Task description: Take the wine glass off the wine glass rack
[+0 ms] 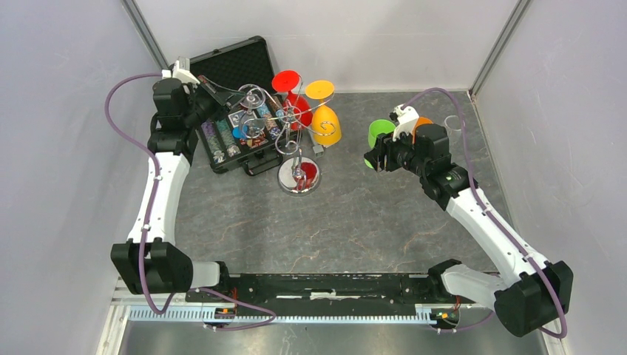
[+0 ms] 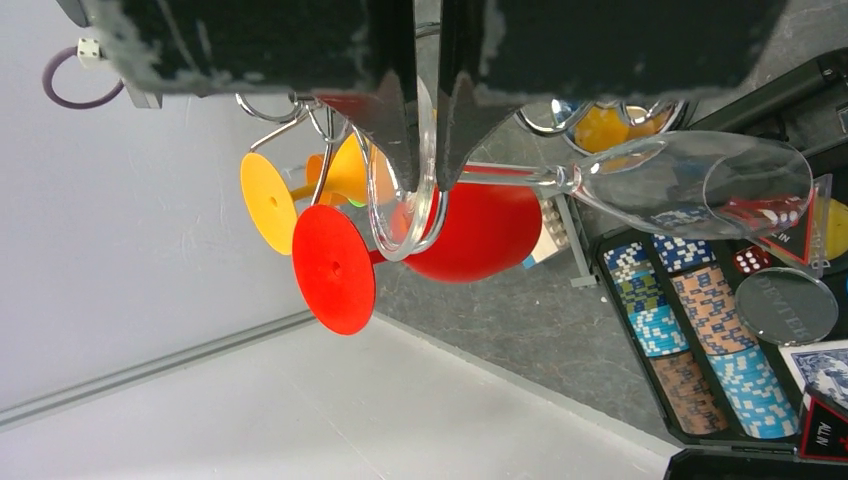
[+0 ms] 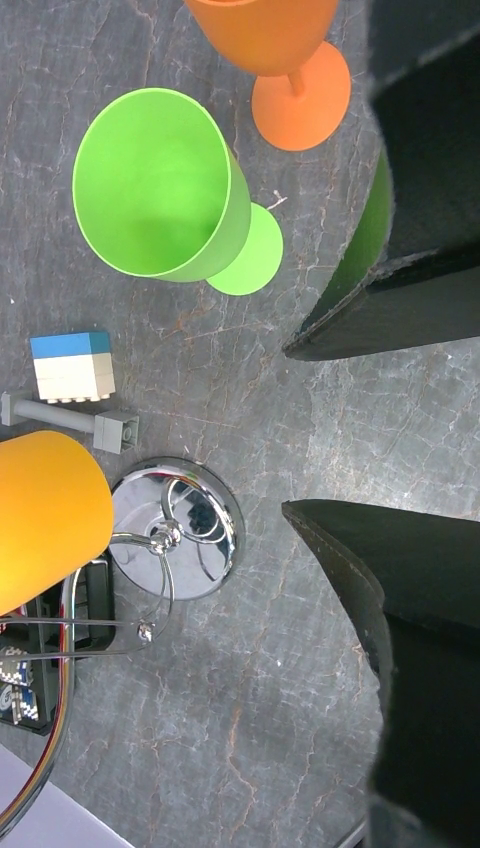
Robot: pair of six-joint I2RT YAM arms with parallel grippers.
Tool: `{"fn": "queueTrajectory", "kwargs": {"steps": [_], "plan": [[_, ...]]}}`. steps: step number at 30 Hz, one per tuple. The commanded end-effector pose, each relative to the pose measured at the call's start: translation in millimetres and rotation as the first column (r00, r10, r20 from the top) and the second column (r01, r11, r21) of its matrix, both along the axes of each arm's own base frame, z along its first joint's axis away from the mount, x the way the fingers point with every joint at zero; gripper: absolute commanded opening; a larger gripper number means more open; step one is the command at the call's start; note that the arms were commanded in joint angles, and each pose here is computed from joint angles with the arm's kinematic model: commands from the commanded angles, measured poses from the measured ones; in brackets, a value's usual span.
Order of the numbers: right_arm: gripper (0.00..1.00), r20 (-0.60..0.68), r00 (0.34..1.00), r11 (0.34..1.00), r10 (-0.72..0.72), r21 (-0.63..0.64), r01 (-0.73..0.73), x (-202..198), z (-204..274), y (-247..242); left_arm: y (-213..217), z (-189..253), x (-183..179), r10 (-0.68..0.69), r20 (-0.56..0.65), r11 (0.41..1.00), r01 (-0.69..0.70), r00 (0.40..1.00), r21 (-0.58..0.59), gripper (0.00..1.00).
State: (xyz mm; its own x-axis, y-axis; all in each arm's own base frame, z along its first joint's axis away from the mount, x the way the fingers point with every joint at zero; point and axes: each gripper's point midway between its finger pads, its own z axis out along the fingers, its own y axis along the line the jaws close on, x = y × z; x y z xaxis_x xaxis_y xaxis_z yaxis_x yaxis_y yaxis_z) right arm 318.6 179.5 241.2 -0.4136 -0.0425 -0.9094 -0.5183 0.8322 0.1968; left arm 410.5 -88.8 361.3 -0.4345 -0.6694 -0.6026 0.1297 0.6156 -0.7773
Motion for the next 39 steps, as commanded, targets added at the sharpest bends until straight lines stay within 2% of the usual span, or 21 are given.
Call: {"fn": "queueTrajectory", "kwargs": {"steps": [1, 9, 14, 26, 39], "plan": [[0.58, 0.032, 0.999, 1.000, -0.001, 0.023, 0.000, 5.4, 6.6, 3.1, 2.6, 27.8, -7.0, 0.005, 0.077, 1.000, -0.006, 0.997, 0.010, 0.02], [0.58, 0.028, 1.000, 1.000, 0.004, 0.026, -0.005, 4.4, 3.9, 4.2, -2.9, 42.3, -4.7, 0.005, 0.134, 0.996, 0.007, 0.991, -0.093, 0.02], [0.58, 0.030, 1.000, 1.000, 0.000, 0.024, -0.001, 4.4, 3.8, 3.0, 2.3, 45.5, -1.7, 0.050, 0.146, 0.993, -0.033, 0.988, -0.116, 0.02], [0.59, 0.027, 1.000, 1.000, 0.004, 0.029, -0.005, 5.3, 1.7, 4.6, 2.4, 58.7, -2.4, 0.078, 0.242, 0.978, -0.027, 0.967, -0.205, 0.02], [0.68, 0.055, 0.998, 0.998, 0.040, 0.051, -0.043, 0.8, 10.2, 9.7, -19.1, 58.0, 4.1, -0.014, 0.256, 0.972, 0.073, 0.967, -0.223, 0.02]]}}
